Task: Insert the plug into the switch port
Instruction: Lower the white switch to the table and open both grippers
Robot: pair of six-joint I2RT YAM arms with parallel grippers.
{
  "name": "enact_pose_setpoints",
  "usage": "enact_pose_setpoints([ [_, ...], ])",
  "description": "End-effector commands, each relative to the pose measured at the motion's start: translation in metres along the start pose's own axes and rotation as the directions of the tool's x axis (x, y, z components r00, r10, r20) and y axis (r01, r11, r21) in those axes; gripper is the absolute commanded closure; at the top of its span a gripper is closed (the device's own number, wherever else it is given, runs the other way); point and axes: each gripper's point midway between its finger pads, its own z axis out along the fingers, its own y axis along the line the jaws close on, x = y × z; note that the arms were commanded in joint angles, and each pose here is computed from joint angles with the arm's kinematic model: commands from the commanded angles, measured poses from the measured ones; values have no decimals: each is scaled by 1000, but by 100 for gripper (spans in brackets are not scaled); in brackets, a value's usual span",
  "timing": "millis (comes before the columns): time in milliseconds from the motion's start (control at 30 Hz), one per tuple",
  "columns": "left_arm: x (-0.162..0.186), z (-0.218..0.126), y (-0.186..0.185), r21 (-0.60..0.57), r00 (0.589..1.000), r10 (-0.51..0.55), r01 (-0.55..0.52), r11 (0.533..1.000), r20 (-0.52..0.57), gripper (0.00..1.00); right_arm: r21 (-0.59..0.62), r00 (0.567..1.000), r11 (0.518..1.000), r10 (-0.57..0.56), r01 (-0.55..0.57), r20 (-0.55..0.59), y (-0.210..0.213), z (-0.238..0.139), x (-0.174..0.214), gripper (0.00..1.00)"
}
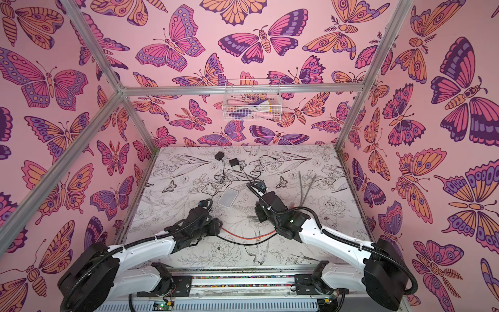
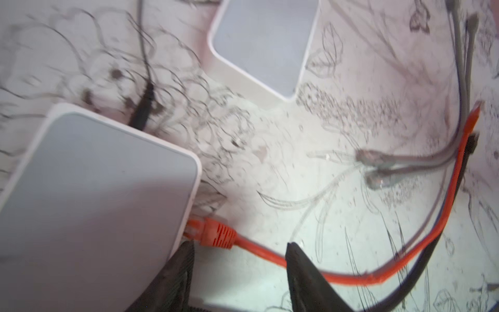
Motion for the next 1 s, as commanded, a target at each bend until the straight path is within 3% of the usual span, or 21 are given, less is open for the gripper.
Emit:
enact_pose_setpoints([
  [0, -10, -6, 10, -20, 1000, 27, -27, 999, -6, 42, 12, 999, 1000, 28, -28, 19, -3, 0, -7, 63],
  [200, -34, -22, -11, 36, 996, 83, -84, 996, 39, 41, 18, 1000, 1000, 22, -22, 12, -4, 1, -4, 63],
  [500, -82, -41, -32, 9, 977, 166, -169, 986, 131, 38, 19, 999, 999, 35, -35, -4, -6, 10, -7, 63],
  [733, -109, -6, -56, 7, 967, 250, -251, 968, 54, 36, 21, 989, 992, 125, -124, -75, -31, 27, -8, 60],
  [967, -133, 15, -86, 71, 962, 268, -271, 960, 46, 35, 61, 956, 963, 267, -261, -123, -88, 66, -24, 57],
])
